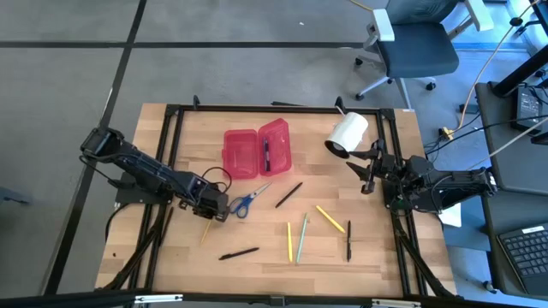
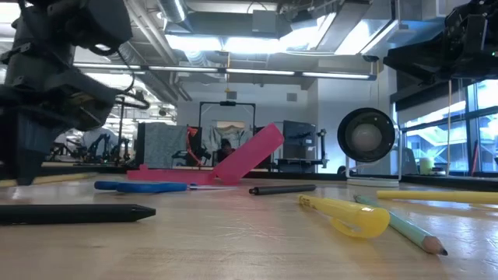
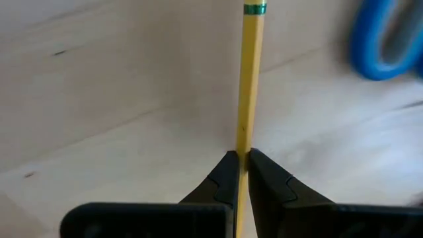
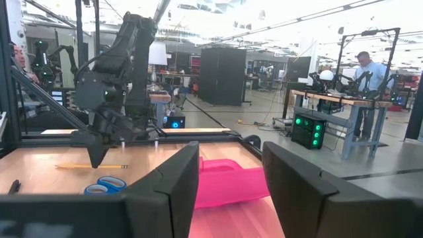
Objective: Pick & place school supplies into a supply box
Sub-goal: Put the yellow pencil into the red supply box
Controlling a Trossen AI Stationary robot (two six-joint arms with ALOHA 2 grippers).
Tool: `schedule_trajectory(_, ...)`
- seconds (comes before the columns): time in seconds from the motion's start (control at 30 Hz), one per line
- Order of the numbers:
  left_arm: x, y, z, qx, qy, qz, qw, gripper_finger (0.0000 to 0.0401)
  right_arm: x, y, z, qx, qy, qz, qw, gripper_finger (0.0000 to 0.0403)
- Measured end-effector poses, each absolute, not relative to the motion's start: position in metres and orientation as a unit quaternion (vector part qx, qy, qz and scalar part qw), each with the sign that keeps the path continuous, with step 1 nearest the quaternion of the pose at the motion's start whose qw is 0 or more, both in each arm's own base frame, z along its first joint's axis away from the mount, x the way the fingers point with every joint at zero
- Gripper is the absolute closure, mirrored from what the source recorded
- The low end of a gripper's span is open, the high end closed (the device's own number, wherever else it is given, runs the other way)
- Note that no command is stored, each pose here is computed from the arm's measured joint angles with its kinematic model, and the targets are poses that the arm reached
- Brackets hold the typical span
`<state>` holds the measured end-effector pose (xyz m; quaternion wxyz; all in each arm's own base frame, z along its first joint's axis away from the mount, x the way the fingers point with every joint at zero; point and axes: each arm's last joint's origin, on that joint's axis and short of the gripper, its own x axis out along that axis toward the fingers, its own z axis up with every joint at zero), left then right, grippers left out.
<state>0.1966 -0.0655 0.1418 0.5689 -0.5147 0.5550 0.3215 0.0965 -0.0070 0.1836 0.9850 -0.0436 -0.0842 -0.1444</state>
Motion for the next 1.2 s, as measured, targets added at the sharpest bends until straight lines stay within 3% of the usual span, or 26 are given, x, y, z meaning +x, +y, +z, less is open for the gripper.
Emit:
schedule_trajectory(0.37,0.205,-0.046,0.167,-0.54,0.465,0.279,0.644,0.039,0.096,-0.007,0.184,-0.044,-0.084,-0.144,0.985,0.0231)
schedule_trajectory(0.57,0.222,-0.009,0.195,-0.531,0.261,0.304,0.747,0.039,0.096,-0.007,0.184,-0.043,-0.085,-0.145,0.985,0.0231)
schedule_trajectory(0.7,0.232,0.023,0.21,-0.501,0.145,0.326,0.788,0.0389,0.096,-0.007,0.184,-0.042,-0.088,-0.145,0.985,0.0231)
schedule_trajectory(0.93,0.24,0.072,0.213,-0.494,0.087,0.318,0.804,0.039,0.096,-0.007,0.184,-0.041,-0.089,-0.144,0.985,0.0231)
schedule_trajectory(1.2,0.263,0.107,0.184,-0.526,0.084,0.254,0.807,0.039,0.096,-0.007,0.185,-0.04,-0.093,-0.145,0.984,0.0231)
